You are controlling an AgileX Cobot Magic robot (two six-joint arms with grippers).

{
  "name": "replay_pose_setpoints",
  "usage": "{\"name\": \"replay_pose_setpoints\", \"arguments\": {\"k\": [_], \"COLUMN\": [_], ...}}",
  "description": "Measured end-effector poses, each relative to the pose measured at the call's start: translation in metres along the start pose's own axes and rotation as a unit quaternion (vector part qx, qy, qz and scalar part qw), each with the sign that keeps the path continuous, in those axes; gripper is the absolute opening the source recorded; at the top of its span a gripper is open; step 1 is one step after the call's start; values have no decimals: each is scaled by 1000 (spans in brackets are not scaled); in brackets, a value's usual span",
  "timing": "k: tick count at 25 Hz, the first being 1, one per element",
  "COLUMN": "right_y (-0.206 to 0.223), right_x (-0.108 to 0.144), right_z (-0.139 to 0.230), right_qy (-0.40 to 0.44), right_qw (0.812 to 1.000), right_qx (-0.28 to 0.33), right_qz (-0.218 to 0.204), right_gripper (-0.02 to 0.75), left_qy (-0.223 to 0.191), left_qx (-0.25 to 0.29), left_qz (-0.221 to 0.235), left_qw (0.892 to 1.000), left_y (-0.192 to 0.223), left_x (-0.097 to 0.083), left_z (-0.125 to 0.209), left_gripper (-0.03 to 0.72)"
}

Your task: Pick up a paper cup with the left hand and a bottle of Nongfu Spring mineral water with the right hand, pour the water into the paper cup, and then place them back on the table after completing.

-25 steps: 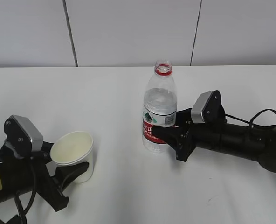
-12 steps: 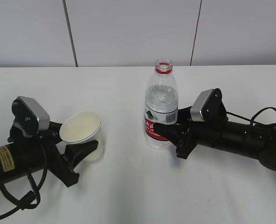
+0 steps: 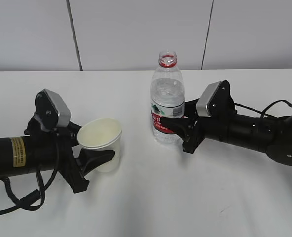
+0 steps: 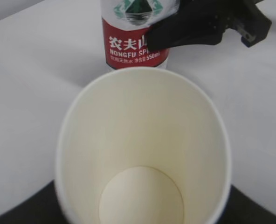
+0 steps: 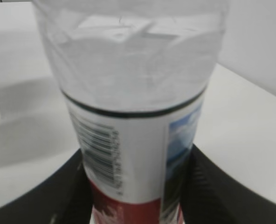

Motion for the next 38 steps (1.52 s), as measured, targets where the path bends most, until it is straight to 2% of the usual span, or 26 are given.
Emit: {"name": "replay_pose_setpoints", "arguments": {"k": [9,15,19,23,28,33,38], "right_y": [11,20,24,27,30,32,32], "right_x": [-10,-18,-21,-27,-29,-28,-30], "right_z": [-19,-29,-37,-51,-66,-72,-74], "right_qy": [-62,-113,-160,-200,-248,-288,-331], "right_qw": [998,993,987,980,968,957,943], "right_qx": [-19,-8,4,3,-8,-10,-8], "right_qz": [-7,-15,-24,-14,-25,-39,-35], "right_gripper": [363,362,362,362,356,356,356], "left_qy": [7,19,20,10,12,12,12], "left_qx": [-12,-19,-23,-21,-25,-29,-27], "left_qz": [-1,24,32,22,25,21,20], "left_qw": [1000,999,999,999,999,999,999], "left_y": [3,10,14,14,14,15,15], "left_x": [8,-7,-14,-12,-13,-10,-10], "left_z": [-12,-18,-23,-23,-24,-26,-26], "left_gripper": [387,388,388,388,388,388,387]}}
Point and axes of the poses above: a point on each arm's last joint axis where the gripper is mounted, y pointing out along that axis toward the gripper, x along the wrist's bending axis when the last joint is at zero, z = x × y, the point moved 4 cm from there along y, pointing out along that axis toward the gripper, and after that the axes turned 15 degrees about y, right-handed, at the moved point
